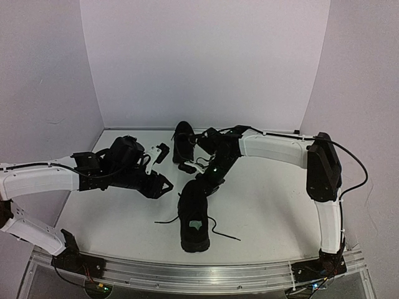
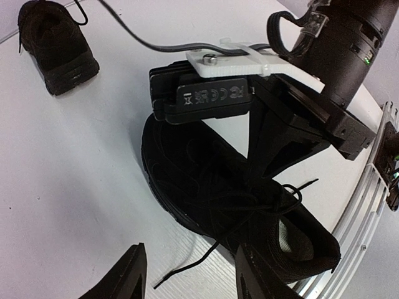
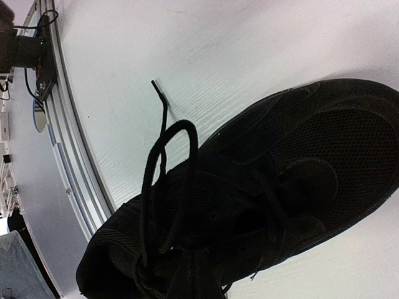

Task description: Tie the shoes

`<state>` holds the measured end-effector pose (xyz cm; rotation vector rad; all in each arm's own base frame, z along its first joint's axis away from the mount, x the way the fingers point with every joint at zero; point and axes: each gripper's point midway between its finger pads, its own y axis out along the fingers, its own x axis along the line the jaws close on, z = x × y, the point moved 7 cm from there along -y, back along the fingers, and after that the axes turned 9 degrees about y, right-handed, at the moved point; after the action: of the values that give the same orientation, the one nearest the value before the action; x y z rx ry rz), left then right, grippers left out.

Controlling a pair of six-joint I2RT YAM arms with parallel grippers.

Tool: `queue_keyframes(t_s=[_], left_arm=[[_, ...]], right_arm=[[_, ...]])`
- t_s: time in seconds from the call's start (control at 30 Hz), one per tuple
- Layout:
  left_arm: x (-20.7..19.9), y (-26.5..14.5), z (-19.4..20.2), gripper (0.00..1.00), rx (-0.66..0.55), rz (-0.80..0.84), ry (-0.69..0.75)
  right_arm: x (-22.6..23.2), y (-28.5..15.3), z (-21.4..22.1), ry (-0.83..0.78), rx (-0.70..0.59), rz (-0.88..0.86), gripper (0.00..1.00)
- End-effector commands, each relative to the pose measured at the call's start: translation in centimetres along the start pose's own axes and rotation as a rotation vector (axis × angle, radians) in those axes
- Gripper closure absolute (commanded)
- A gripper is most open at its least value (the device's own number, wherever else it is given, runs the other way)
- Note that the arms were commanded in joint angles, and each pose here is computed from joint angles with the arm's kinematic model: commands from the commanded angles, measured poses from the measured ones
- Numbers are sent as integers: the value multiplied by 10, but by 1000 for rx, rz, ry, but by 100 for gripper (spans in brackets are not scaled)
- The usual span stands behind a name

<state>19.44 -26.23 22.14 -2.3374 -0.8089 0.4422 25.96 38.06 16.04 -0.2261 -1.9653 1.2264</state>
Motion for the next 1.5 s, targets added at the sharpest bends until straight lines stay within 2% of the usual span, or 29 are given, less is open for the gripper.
queue_keyframes(t_s=[0.0,0.23,0.6,1.0,1.23,1.47], left_arm=[[-4,-21,-30,51,-136,9,115],[-5,-25,-34,55,-167,7,201],[-9,-21,-32,57,-166,51,243],[-15,-11,-28,60,-122,103,352],[-16,-4,-27,60,-106,116,376],[-18,-3,-28,58,-113,141,392]], right_arm=[[15,-22,-3,-22,-48,-21,100],[19,-30,-5,-18,-74,-23,100],[17,-38,-4,-1,-96,-2,100],[8,-47,-1,27,-116,-5,100],[5,-36,1,36,-86,-42,100],[1,-28,-2,49,-71,-48,69]])
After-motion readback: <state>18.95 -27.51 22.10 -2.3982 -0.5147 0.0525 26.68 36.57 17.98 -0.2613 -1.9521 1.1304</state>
